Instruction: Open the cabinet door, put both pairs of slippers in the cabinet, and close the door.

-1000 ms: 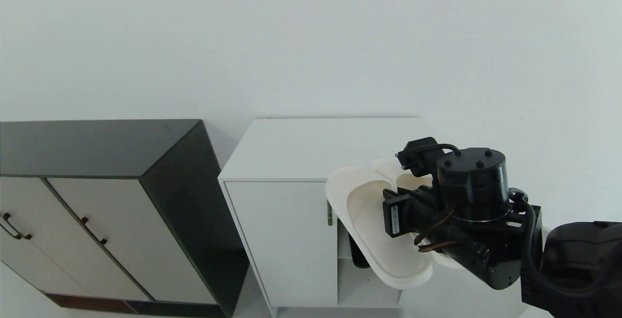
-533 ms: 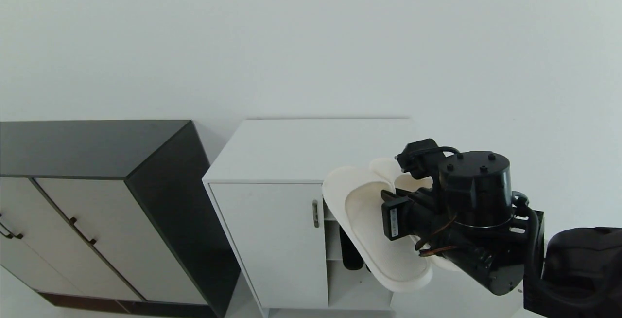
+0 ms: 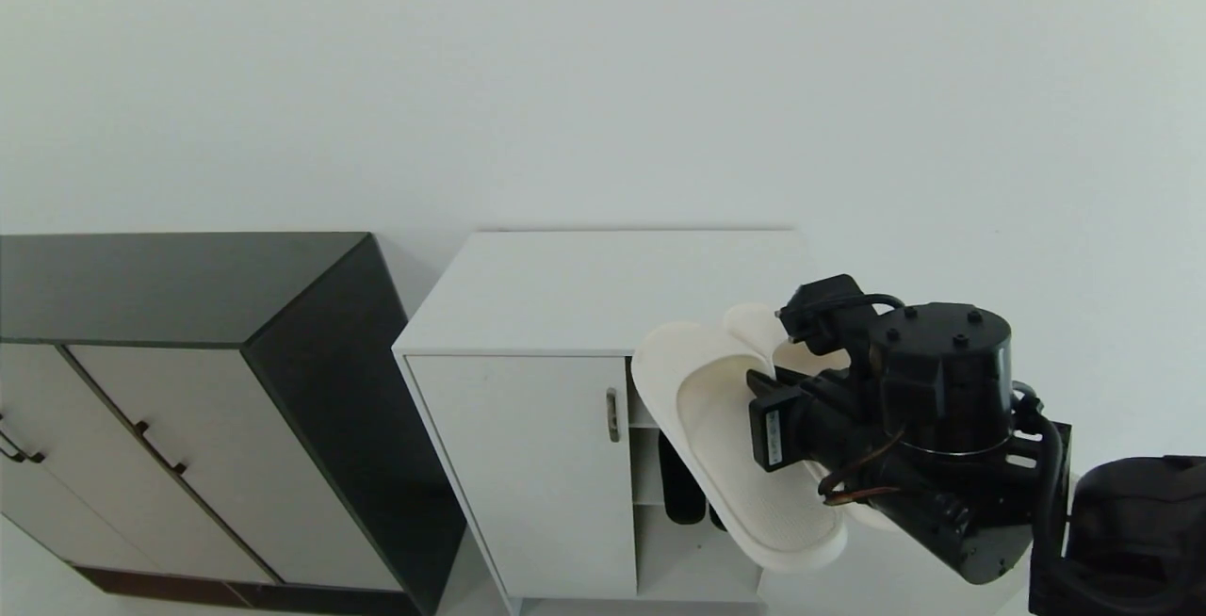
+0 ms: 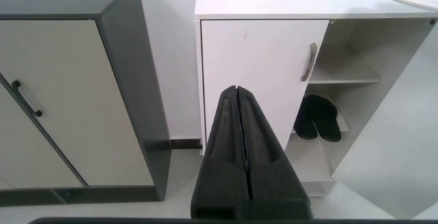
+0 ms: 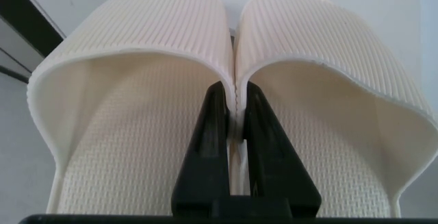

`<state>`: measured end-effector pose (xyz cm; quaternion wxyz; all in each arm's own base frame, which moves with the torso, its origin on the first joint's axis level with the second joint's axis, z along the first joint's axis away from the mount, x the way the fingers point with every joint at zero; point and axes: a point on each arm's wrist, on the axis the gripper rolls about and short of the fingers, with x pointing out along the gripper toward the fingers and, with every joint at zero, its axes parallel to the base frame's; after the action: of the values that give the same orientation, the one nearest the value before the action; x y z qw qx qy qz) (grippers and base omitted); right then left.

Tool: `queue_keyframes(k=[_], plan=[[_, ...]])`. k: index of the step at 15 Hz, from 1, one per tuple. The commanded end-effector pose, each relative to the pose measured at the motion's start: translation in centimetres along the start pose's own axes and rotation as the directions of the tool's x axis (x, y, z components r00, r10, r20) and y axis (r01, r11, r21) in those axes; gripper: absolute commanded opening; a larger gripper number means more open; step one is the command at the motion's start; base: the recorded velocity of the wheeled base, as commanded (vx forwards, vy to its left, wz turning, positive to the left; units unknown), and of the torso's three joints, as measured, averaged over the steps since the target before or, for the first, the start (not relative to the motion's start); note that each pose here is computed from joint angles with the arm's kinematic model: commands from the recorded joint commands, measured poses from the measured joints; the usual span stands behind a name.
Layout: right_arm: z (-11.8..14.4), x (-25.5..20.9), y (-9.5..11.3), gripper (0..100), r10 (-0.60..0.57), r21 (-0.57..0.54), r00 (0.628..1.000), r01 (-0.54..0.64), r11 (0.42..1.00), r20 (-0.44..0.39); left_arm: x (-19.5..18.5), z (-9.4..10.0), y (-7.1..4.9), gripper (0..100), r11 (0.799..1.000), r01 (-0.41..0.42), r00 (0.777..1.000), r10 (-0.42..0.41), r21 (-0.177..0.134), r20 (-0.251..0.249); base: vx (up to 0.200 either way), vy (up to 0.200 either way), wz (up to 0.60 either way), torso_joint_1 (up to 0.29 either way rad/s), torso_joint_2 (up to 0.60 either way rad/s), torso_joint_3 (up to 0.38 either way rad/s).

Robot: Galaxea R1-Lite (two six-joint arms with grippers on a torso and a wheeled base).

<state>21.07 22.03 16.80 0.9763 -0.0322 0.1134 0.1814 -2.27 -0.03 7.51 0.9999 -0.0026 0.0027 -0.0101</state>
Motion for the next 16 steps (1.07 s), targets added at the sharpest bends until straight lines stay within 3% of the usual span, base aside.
queue_keyframes(k=[1,6,16], plan=[[-0.07,-1.33,0.09,0,0.021,-0.006,1.000,-0.021,1.000,0.007,0.00,-0.01,0.00,0,1.000,0.000,1.000,0.000,-0.001,-0.001,0.000,0.000,0.00,0.000,0.00,0.000],[-0.48,-1.50,0.11,0,0.025,-0.028,1.000,-0.025,0.999,-0.004,0.00,0.01,0.00,0,1.000,0.000,1.000,0.000,-0.001,0.001,0.000,0.000,0.00,-0.033,0.06,0.040],[-0.94,-1.19,0.17,0,0.022,-0.037,1.000,-0.022,0.999,-0.017,-0.01,0.05,0.00,0,1.000,0.000,1.000,0.000,-0.001,0.002,0.000,0.000,0.00,-0.199,0.47,0.264]])
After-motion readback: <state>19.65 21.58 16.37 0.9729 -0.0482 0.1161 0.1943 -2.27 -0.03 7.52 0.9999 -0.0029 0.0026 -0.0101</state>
